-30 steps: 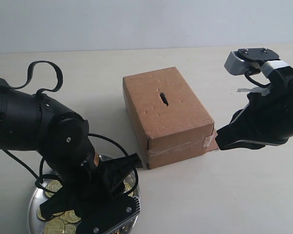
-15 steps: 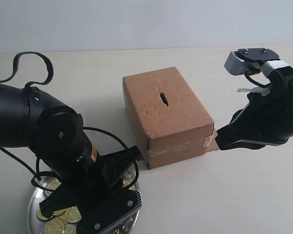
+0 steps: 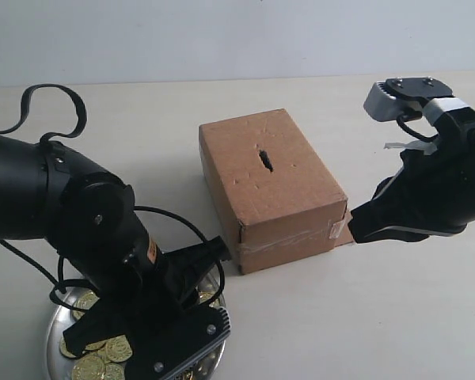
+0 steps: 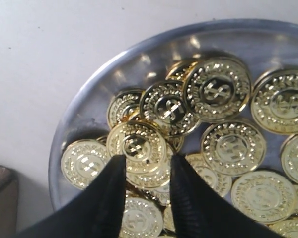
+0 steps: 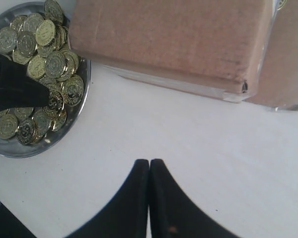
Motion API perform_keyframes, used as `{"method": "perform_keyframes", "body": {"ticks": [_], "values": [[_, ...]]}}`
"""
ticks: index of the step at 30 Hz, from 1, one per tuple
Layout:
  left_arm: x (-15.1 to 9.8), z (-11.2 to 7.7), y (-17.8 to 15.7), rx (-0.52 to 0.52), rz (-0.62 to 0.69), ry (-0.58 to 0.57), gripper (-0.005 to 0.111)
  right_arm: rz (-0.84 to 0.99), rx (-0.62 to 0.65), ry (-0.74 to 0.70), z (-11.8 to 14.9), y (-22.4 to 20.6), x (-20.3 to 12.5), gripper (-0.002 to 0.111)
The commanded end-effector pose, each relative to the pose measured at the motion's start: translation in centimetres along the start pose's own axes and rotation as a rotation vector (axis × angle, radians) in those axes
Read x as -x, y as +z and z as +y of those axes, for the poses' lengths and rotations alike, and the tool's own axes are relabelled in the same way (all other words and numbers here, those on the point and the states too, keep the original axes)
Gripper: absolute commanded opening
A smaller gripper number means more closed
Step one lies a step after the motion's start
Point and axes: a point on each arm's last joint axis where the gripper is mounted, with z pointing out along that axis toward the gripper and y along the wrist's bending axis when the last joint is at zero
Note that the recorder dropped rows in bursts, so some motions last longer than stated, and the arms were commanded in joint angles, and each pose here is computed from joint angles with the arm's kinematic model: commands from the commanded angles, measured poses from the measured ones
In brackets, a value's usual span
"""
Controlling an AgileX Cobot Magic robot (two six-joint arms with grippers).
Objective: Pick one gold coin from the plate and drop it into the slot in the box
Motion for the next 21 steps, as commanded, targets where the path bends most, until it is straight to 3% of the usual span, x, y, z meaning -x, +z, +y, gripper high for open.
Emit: {"method": "perform_keyframes", "body": {"ticks": [1, 4, 6, 9, 12, 17, 21], "values": [[0.2, 0.6, -2.1, 0.116, 0.023, -0.16, 0.031, -0.116, 0.003, -0.076, 0.8, -1.7, 1.2, 0.0], [-0.1, 1.2, -5.8, 0.276, 0.029, -0.355, 0.026, -0.27, -0.051, -0.131, 1.4, -4.0, 1.7, 0.0], [-0.4, 1.0, -8.6, 0.358, 0.004, -0.536, 0.017, -0.376, -0.097, -0.161, 1.8, -5.7, 1.6, 0.0], [-0.5, -0.6, -13.2, 0.462, -0.072, -0.85, 0.0, -0.538, -0.155, -0.209, 2.7, -8.6, 0.4, 0.0], [0.1, -2.8, -16.3, 0.53, -0.208, -1.091, 0.0, -0.69, -0.186, -0.24, 3.7, -11.2, -1.5, 0.0], [2.6, -6.6, -19.9, 0.706, -0.473, -1.206, 0.0, -0.925, -0.207, -0.266, 5.1, -14.2, -6.2, 0.0], [4.5, -10.6, -20.9, 0.809, -0.678, -1.271, 0.0, -1.043, -0.172, -0.228, 5.4, -14.6, -10.1, 0.0]]}}
